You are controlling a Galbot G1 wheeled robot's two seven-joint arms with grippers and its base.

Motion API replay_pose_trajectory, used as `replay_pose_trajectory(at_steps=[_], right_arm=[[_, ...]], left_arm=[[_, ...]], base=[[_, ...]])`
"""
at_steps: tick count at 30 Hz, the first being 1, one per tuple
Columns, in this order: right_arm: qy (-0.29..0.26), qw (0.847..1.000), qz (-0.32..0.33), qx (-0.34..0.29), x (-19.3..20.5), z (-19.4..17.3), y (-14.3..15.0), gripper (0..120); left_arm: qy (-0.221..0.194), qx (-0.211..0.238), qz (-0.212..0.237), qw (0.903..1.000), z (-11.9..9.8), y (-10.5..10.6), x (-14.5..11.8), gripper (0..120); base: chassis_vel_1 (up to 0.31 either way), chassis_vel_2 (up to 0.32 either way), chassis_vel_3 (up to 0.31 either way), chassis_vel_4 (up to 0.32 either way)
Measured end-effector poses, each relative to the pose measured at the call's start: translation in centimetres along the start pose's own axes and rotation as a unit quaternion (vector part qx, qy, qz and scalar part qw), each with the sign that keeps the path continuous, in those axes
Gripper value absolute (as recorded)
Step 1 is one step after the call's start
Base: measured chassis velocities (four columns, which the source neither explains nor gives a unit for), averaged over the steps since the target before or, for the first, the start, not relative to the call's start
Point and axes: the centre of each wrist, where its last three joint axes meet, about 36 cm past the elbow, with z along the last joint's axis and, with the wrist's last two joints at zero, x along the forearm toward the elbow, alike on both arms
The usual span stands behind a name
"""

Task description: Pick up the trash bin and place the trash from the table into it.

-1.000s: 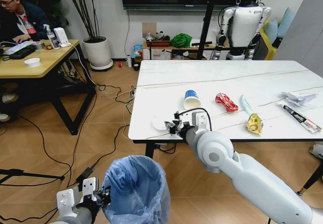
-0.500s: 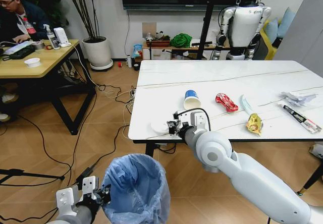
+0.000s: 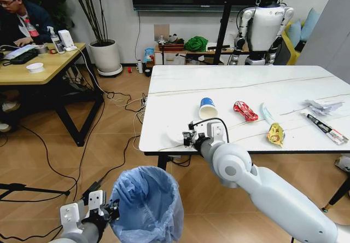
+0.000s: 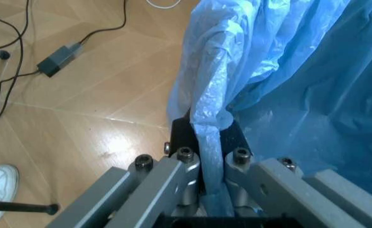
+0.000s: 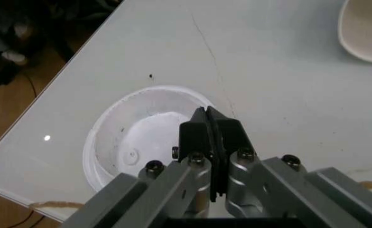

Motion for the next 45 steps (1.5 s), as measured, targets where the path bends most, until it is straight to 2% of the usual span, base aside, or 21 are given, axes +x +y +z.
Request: replay_pose_trajectory(at_steps=[12, 17, 18, 21, 23, 25, 29, 32, 35, 41, 42, 45], right_arm=[[-0.010, 1.000, 0.000, 0.005, 1.1, -0.3, 0.0, 0], [0.003, 1.000, 0.010, -0.002, 1.0, -0.4, 0.7, 18], [0.003, 1.000, 0.010, -0.002, 1.0, -0.4, 0.7, 18], [0.016, 1.000, 0.018, -0.012, 0.8, -0.5, 1.0, 33], [0.020, 1.000, 0.020, -0.014, 0.7, -0.5, 1.0, 36], [0.026, 0.999, 0.023, -0.018, 0.6, -0.5, 1.0, 48], [0.029, 0.999, 0.025, -0.018, 0.5, -0.5, 0.9, 57], [0.031, 0.999, 0.027, -0.018, 0.3, -0.6, 0.8, 72], [0.032, 0.999, 0.025, -0.017, 0.2, -0.6, 0.9, 68], [0.037, 0.999, 0.022, -0.014, -0.1, -0.3, 1.0, 45], [0.037, 0.999, 0.022, -0.014, -0.1, -0.3, 1.0, 45], [0.039, 0.999, 0.021, -0.014, -0.1, -0.1, 1.0, 30]], left_arm=[[-0.001, -0.002, 0.000, 1.0000, 0.1, -0.1, 0.0, 0], [-0.004, -0.004, 0.000, 1.0000, 0.1, -0.2, 0.0, 0], [-0.004, -0.004, 0.000, 1.0000, 0.1, -0.2, 0.0, 0], [-0.007, -0.005, -0.001, 1.0000, 0.1, -0.3, 0.0, 0], [-0.007, -0.005, -0.001, 1.0000, 0.1, -0.3, 0.0, 0], [-0.007, -0.007, -0.001, 1.0000, 0.2, -0.2, 0.0, 0], [-0.009, -0.007, -0.001, 0.9999, 0.2, -0.2, 0.0, 0], [-0.010, -0.008, -0.001, 0.9999, 0.1, -0.1, 0.0, 0], [-0.010, -0.008, 0.000, 0.9999, 0.1, -0.1, 0.0, 0], [-0.013, -0.008, 0.001, 0.9999, 0.0, -0.1, 0.0, 0], [-0.013, -0.008, 0.001, 0.9999, 0.0, -0.1, 0.0, 0], [-0.015, -0.010, 0.001, 0.9998, -0.1, 0.0, 0.0, 0]], base=[[0.000, 0.000, 0.000, 0.000], [0.000, 0.000, 0.000, 0.000], [0.000, 0.000, 0.000, 0.000], [0.000, 0.000, 0.000, 0.000], [0.000, 0.000, 0.000, 0.000], [0.000, 0.000, 0.000, 0.000], [0.000, 0.000, 0.000, 0.000], [0.000, 0.000, 0.000, 0.000], [0.000, 0.000, 0.000, 0.000], [0.000, 0.000, 0.000, 0.000], [0.000, 0.000, 0.000, 0.000], [0.000, 0.000, 0.000, 0.000]])
